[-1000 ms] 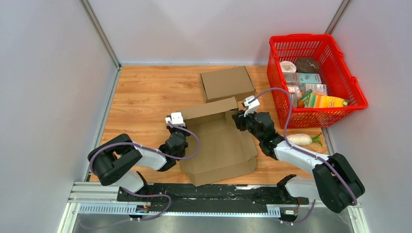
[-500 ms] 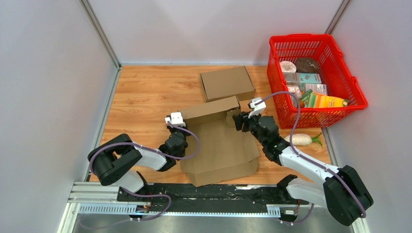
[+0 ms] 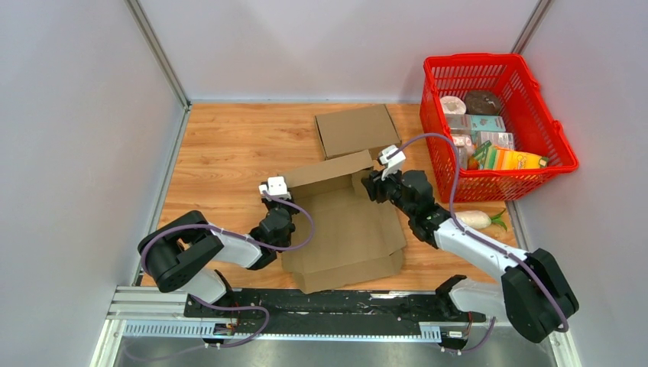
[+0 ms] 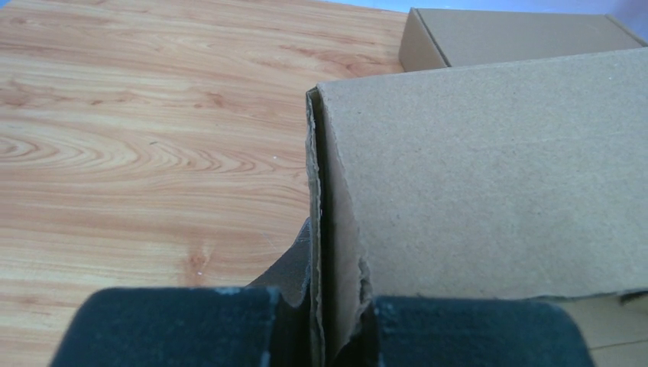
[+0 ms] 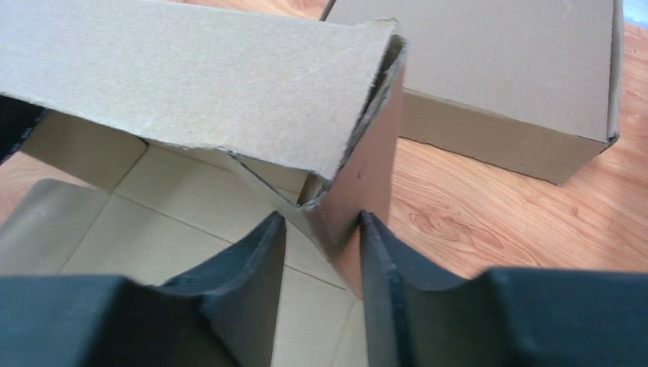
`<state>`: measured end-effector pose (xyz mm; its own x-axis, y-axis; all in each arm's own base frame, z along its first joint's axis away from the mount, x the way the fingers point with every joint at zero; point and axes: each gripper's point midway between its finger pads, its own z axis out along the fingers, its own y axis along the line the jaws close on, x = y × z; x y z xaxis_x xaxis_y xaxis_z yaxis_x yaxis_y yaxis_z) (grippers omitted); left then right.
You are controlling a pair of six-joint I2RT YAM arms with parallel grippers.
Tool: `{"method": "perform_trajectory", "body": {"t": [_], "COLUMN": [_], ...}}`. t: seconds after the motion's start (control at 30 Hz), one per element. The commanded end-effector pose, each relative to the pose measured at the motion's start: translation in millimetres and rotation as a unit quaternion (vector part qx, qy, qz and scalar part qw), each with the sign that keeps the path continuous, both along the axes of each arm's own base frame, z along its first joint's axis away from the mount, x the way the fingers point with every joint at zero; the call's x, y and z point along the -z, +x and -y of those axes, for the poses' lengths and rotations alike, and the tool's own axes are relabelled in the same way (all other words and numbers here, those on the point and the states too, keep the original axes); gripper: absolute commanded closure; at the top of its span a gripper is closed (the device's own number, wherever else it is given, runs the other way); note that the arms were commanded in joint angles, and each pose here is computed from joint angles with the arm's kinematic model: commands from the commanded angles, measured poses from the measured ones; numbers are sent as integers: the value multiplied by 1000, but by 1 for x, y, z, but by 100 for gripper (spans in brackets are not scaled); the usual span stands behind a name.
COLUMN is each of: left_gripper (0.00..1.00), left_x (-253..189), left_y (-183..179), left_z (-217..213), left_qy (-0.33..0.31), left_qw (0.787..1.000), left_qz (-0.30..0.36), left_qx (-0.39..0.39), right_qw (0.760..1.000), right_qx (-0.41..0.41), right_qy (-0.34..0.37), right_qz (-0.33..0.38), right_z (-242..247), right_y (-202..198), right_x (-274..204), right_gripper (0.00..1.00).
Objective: Fold the paper box
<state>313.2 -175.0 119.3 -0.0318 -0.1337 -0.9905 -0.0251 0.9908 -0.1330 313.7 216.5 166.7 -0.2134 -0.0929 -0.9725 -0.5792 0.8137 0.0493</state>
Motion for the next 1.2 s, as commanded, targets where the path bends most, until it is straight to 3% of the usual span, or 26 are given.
{"method": "perform_trajectory", "body": {"t": [0.0, 0.1, 0.27, 0.4, 0.53, 0.63, 0.73, 0.8, 0.87, 0.97, 1.17], "left_gripper": [100, 100, 100, 100, 100, 100, 100, 100, 100, 100, 100], "left_x": [-18, -18, -18, -18, -19, -18, -19, -19, -19, -20, -19], "left_y": [1, 2, 2, 2, 2, 1, 1, 1, 0, 1, 0], "left_z": [17, 17, 17, 17, 17, 17, 17, 15, 16, 17, 11], "left_qy": [-34, -35, -34, -35, -35, -36, -38, -38, -38, -36, -37], "left_qw": [999, 999, 999, 999, 999, 999, 999, 999, 999, 999, 999], "left_qz": [21, 21, 21, 20, 21, 20, 22, 22, 21, 19, 16], "left_qx": [31, 30, 28, 30, 30, 30, 30, 27, 28, 29, 14], "right_qw": [999, 999, 986, 989, 994, 995, 991, 984, 960, 932, 929], "right_qx": [-16, 25, 153, 136, 101, 88, 122, 164, 266, 354, 364], "right_qy": [41, 46, 64, 53, 41, 47, 57, 57, 61, 47, 19], "right_qz": [22, 10, 5, 14, 20, 22, 27, 47, 59, 62, 70], "right_z": [-20, -13, 35, 39, 26, 14, 13, 14, 37, 49, 46], "right_y": [13, 19, 19, 12, 20, 29, 39, 38, 45, 44, 39], "right_x": [-29, -25, -16, -13, -6, -2, 7, 11, 19, 33, 45], "right_gripper": [67, 74, 45, 33, 35, 41, 58, 79, 100, 100, 100]}}
